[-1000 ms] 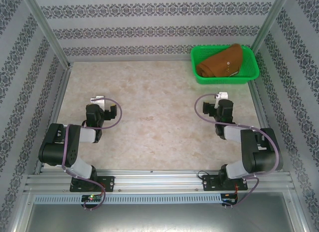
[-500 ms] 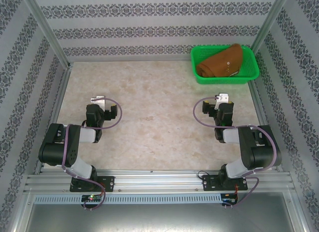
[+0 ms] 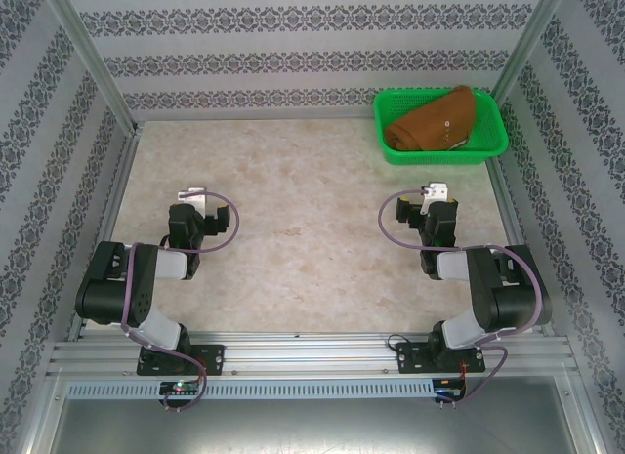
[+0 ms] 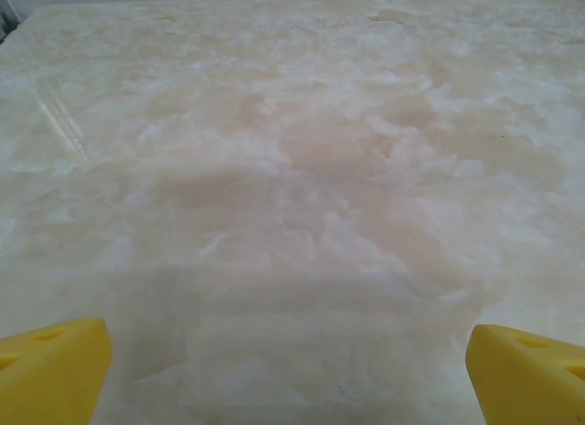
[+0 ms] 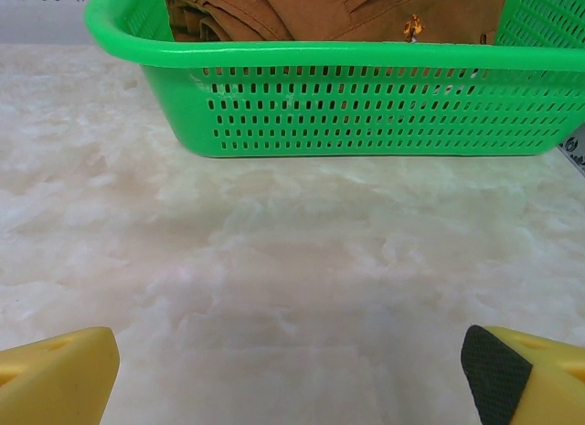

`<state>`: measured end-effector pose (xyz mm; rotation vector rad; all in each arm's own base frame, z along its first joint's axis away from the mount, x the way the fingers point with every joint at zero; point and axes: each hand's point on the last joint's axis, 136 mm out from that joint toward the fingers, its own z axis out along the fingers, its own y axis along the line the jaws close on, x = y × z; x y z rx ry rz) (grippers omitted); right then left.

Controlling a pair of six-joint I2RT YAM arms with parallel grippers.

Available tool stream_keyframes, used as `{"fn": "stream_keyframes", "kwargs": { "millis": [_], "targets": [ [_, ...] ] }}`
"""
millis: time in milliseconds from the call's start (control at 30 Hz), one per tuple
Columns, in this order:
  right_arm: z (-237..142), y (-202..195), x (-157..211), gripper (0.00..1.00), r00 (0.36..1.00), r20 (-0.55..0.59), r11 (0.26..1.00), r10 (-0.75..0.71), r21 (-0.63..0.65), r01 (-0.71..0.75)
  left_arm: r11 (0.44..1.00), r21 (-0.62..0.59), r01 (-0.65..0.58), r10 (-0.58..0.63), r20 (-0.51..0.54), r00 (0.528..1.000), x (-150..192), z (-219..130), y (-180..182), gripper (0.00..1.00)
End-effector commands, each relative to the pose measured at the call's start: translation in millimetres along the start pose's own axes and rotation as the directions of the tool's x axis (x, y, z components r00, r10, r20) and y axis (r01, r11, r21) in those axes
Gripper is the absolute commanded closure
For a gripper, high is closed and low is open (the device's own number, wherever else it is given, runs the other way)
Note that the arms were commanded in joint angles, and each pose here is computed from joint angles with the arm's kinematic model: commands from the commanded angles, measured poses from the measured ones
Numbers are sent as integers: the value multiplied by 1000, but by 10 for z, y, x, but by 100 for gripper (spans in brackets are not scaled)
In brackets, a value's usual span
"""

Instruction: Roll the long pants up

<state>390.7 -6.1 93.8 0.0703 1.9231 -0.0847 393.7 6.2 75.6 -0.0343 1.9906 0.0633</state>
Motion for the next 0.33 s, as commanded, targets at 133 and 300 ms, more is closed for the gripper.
{"fn": "stream_keyframes", "kwargs": {
  "millis": [133, 300],
  "targets": [
    [10, -4, -126, 2, 999, 38, 1000, 21, -6, -21, 1000, 8, -5, 5, 21, 1000, -83, 12, -1, 0],
    [5, 5, -135, 2, 999, 44, 1000, 19, -11, -19, 1000, 9, -5, 5, 21, 1000, -82, 12, -4, 0]
  ]
}}
